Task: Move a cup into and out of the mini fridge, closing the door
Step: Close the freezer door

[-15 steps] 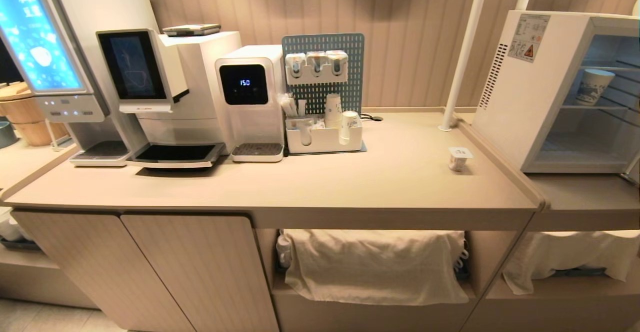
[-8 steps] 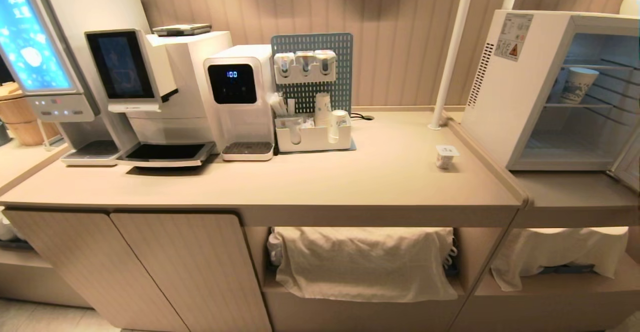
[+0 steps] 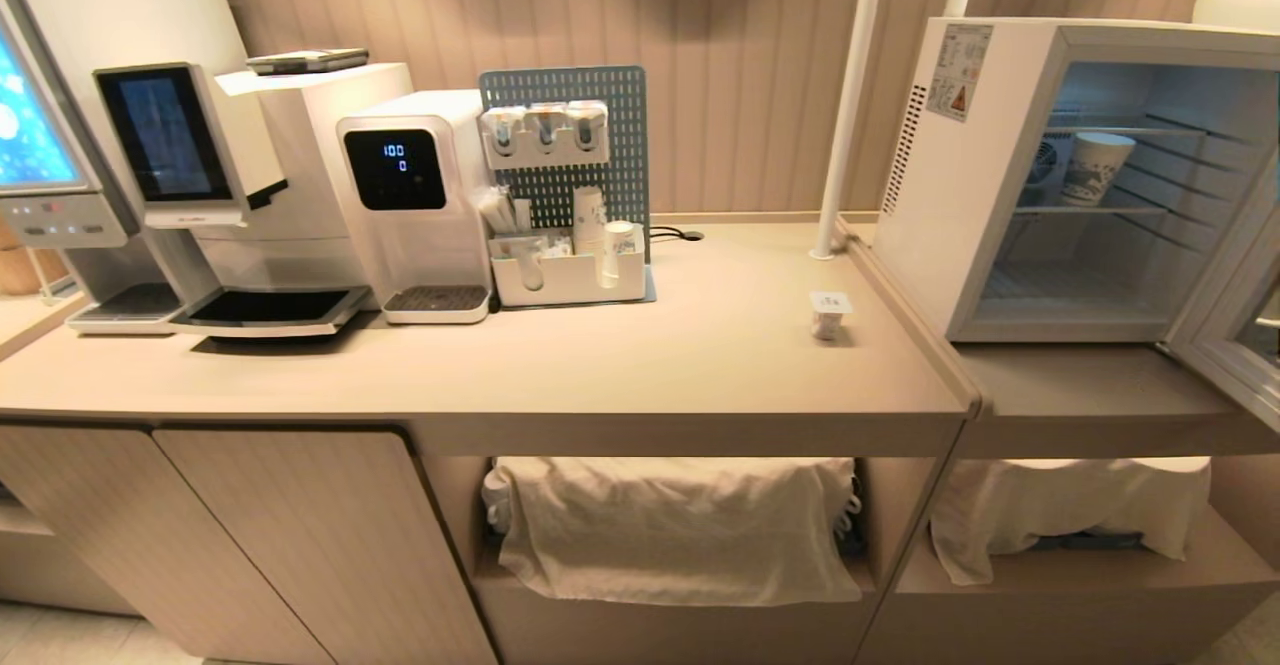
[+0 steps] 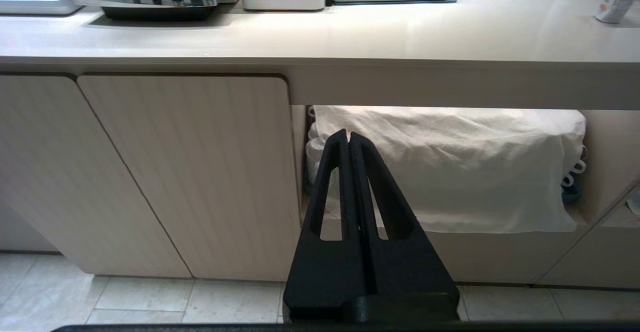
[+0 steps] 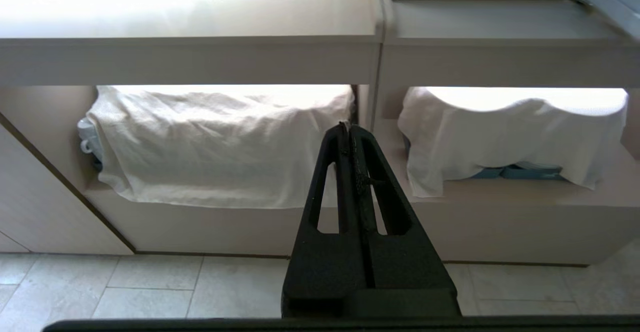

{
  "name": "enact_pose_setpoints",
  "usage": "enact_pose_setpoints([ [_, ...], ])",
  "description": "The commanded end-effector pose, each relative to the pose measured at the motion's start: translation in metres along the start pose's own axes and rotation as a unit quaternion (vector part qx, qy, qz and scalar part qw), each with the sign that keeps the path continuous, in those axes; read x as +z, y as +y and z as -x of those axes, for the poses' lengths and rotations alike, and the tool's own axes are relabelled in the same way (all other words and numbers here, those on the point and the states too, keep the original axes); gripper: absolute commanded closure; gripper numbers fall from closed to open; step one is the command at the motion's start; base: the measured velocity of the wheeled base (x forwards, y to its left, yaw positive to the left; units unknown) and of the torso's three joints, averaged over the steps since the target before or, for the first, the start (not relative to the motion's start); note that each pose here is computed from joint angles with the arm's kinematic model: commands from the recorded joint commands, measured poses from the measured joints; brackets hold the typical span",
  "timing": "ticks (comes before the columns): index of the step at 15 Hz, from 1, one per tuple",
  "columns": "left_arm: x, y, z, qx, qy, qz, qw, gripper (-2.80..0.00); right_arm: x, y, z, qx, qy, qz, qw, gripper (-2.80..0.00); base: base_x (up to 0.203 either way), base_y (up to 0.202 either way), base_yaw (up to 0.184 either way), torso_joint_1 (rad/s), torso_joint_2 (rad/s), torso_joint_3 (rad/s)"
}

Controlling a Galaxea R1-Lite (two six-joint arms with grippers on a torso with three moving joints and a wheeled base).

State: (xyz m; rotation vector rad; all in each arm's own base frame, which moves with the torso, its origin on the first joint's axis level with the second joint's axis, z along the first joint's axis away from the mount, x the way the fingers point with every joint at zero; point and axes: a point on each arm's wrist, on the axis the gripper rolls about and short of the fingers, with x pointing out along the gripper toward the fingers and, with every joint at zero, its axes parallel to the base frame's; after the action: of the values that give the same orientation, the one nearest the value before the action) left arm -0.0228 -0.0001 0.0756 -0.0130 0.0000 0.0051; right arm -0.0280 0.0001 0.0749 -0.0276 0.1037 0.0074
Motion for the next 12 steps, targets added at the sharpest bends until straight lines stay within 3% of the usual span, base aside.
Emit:
enact_pose_setpoints([
  [1,-0.0001,0.0000,-0.0001,0.001,0.001,0.000,1.0000,0.00,0.0000,0.0000,-0.0001,0.000,0.001,0.001,1.000,0.00,0.000,-0.195,0.000,-0.001,0.00,0.001],
  [12,-0.0001,0.0000,-0.0001,0.001,0.001,0.000,1.0000,0.00,0.0000,0.0000,-0.0001,0.000,0.001,0.001,1.000,0.00,0.000,-0.194,-0.001,0.003,0.00,0.001],
])
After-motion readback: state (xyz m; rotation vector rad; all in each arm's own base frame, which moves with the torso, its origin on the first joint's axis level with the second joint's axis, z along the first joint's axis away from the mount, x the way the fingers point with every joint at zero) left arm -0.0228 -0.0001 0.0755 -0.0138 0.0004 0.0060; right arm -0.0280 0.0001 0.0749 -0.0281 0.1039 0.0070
